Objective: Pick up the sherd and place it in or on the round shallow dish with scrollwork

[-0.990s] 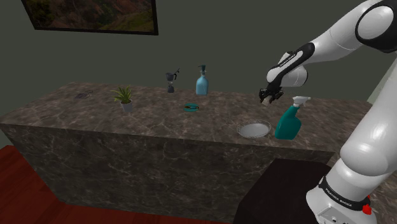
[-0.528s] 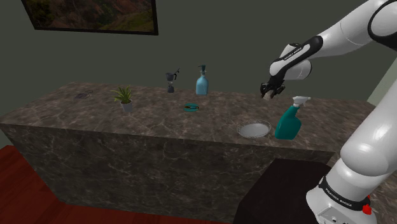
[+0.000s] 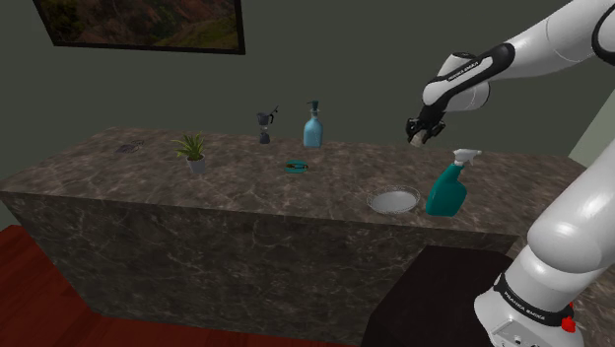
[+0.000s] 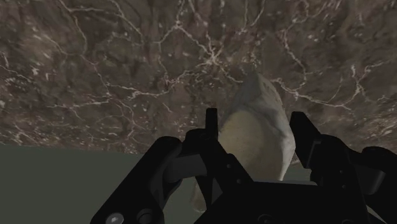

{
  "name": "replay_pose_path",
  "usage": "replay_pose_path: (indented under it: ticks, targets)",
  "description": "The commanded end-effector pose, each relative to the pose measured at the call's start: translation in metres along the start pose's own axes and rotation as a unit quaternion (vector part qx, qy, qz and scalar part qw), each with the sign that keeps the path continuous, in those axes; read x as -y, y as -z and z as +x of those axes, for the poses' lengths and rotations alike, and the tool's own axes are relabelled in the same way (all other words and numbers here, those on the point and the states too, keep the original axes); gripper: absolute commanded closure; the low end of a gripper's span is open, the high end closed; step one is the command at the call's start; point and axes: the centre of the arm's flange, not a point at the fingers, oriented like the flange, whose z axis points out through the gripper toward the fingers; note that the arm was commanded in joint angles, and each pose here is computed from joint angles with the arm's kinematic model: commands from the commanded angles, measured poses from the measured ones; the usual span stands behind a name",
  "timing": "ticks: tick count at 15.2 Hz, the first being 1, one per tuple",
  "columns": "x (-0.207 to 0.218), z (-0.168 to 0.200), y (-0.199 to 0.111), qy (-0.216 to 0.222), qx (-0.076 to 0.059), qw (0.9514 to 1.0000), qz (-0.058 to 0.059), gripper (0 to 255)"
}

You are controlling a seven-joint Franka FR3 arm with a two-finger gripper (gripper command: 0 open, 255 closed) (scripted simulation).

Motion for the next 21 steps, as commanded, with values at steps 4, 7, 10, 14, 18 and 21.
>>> replay_pose_path:
  ticks: [4,7,10,14,18,21]
  targets:
    - [0.006,-0.004,0.022,0.0,0.0,1.0,0.0,255]
    - [0.026,-0.037,0.032,0.0,0.0,1.0,0.0,255]
    - [0.045,-0.07,0.042,0.0,0.0,1.0,0.0,255]
    - [0.071,-0.114,0.055,0.0,0.0,1.0,0.0,255]
    - [0.097,-0.159,0.068,0.0,0.0,1.0,0.0,255]
    - [0.116,-0.192,0.077,0.0,0.0,1.0,0.0,255]
